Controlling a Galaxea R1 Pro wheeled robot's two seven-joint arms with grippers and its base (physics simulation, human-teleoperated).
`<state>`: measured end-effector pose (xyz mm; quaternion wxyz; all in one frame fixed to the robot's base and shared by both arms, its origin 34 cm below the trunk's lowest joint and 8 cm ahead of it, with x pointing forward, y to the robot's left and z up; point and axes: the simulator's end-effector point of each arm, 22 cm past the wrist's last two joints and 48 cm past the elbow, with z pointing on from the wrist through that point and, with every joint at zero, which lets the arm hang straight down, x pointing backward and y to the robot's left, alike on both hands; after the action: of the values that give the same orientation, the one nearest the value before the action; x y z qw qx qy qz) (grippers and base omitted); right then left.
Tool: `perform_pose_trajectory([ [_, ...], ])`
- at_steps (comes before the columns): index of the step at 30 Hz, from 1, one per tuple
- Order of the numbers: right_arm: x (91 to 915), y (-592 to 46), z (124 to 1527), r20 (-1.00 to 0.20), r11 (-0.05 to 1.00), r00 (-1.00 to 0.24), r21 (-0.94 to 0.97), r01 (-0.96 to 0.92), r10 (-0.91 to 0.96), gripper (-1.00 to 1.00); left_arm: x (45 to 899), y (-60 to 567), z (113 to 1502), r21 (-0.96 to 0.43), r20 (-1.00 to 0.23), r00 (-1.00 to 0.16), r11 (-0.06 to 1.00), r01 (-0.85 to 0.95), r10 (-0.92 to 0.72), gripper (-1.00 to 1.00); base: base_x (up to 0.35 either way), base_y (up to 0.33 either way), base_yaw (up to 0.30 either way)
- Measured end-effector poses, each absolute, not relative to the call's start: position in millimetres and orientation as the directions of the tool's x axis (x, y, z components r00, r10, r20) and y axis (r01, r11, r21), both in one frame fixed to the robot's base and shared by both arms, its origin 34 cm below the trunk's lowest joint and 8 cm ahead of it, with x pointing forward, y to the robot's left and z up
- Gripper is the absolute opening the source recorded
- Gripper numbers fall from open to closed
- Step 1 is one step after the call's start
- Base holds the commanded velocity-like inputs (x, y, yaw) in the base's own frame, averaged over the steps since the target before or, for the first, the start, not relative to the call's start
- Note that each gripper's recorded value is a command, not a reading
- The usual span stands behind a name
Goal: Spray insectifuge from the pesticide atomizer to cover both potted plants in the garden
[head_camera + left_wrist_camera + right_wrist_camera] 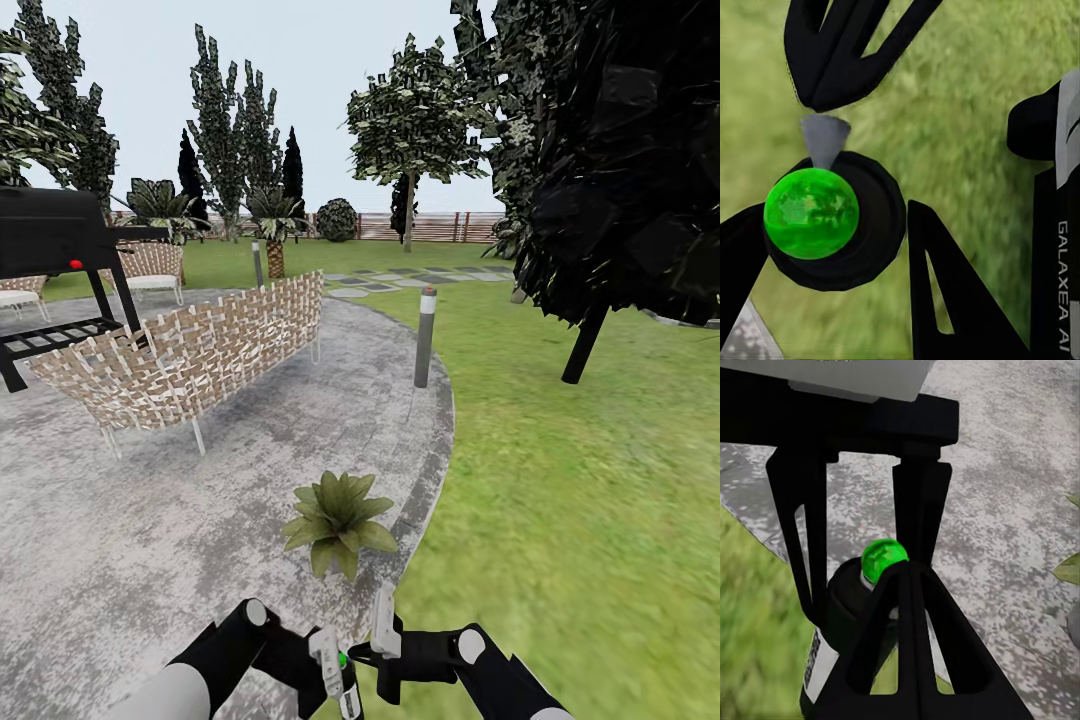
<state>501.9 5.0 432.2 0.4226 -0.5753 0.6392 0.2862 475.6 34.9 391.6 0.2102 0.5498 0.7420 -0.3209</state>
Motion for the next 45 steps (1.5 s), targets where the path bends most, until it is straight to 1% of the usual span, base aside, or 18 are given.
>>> perform_pose_trajectory([
  [3,501.9,5.1,432.2,-0.870,0.174,0.019,-0.120,-0.977,-0.494,-1.00,473.9,46.7,386.1,-0.241,-0.645,-0.302,0.188,0.952,0.702,-1.00,0.000,0.000,0.000],
  [4,501.9,5.1,432.2,-0.870,0.174,0.019,-0.120,-0.977,-0.494,-1.00,474.8,59.7,382.2,-0.238,-0.630,-0.306,0.198,0.951,0.713,-1.00,0.000,0.000,0.000],
  [9,501.9,5.1,432.1,-0.870,0.174,0.019,-0.120,-0.977,-0.494,-1.00,482.1,161.9,362.4,-0.211,-0.531,-0.359,0.291,0.933,0.768,-1.00,0.000,0.000,0.000],
  [13,501.2,5.0,431.7,-0.869,0.172,0.019,-0.119,-0.978,-0.495,-1.00,481.8,211.4,357.0,-0.196,-0.482,-0.388,0.335,0.922,0.785,-1.00,0.000,0.000,0.000],
  [14,501.2,4.8,431.5,-0.869,0.172,0.019,-0.119,-0.978,-0.495,1.00,482.0,224.0,356.4,-0.191,-0.470,-0.395,0.346,0.919,0.789,-1.00,0.000,0.000,0.000],
  [17,501.1,4.1,431.1,-0.868,0.172,0.018,-0.119,-0.978,-0.497,1.00,482.2,245.7,356.1,-0.182,-0.450,-0.408,0.365,0.913,0.795,-1.00,0.000,0.000,0.000],
  [20,502.3,3.1,431.0,-0.868,0.178,0.016,-0.119,-0.977,-0.496,1.00,482.0,251.3,355.9,-0.179,-0.445,-0.411,0.371,0.911,0.796,-1.00,0.000,0.000,0.000],
  [23,510.9,-4.5,430.9,-0.867,0.213,0.008,-0.132,-0.968,-0.498,1.00,482.8,252.8,356.2,-0.177,-0.445,-0.413,0.374,0.910,0.795,-1.00,0.000,0.000,0.000],
  [25,528.5,-33.7,425.8,-0.856,0.288,-0.015,-0.157,-0.944,-0.517,1.00,485.8,253.0,357.1,-0.171,-0.449,-0.418,0.382,0.908,0.790,-1.00,0.000,0.000,0.000],
  [28,545.7,-101.8,409.0,-0.832,0.412,-0.101,-0.162,-0.897,-0.545,1.00,499.1,255.5,357.7,-0.132,-0.460,-0.432,0.422,0.897,0.776,-1.00,0.000,0.000,0.000],
  [30,540.0,-170.3,377.2,-0.814,0.584,-0.282,-0.086,-0.807,-0.509,1.00,509.9,252.6,359.7,-0.113,-0.484,-0.456,0.464,0.879,0.747,-1.00,0.000,0.000,0.000],
  [32,537.2,-218.8,360.1,-0.804,0.715,-0.389,-0.063,-0.696,-0.449,1.00,512.1,251.6,360.6,-0.113,-0.491,-0.465,0.476,0.872,0.737,-1.00,0.000,0.000,0.000],
  [33,536.8,-241.7,354.6,-0.804,0.772,-0.421,-0.072,-0.632,-0.420,1.00,512.1,252.4,360.1,-0.117,-0.486,-0.475,0.484,0.867,0.734,-1.00,0.000,0.000,0.000],
  [35,533.7,-269.3,344.9,-0.801,0.846,-0.462,-0.100,-0.524,-0.380,1.00,508.2,258.3,356.1,-0.138,-0.448,-0.520,0.519,0.844,0.727,-1.00,0.000,0.000,0.000],
  [38,523.9,-315.3,329.5,-0.781,0.933,-0.529,-0.188,-0.308,-0.332,1.00,498.8,270.9,348.9,-0.176,-0.360,-0.612,0.593,0.786,0.704,-1.00,0.000,0.000,0.000],
  [41,517.3,-345.1,326.9,-0.779,0.960,-0.562,-0.243,-0.139,-0.278,1.00,489.9,282.4,345.1,-0.208,-0.272,-0.696,0.665,0.717,0.665,-1.00,0.000,0.000,0.000],
  [45,508.4,-349.1,322.4,-0.777,0.966,-0.578,-0.241,-0.095,-0.250,1.00,480.6,294.7,343.7,-0.230,-0.168,-0.778,0.744,0.628,0.605,-1.00,0.000,0.000,0.000],
])
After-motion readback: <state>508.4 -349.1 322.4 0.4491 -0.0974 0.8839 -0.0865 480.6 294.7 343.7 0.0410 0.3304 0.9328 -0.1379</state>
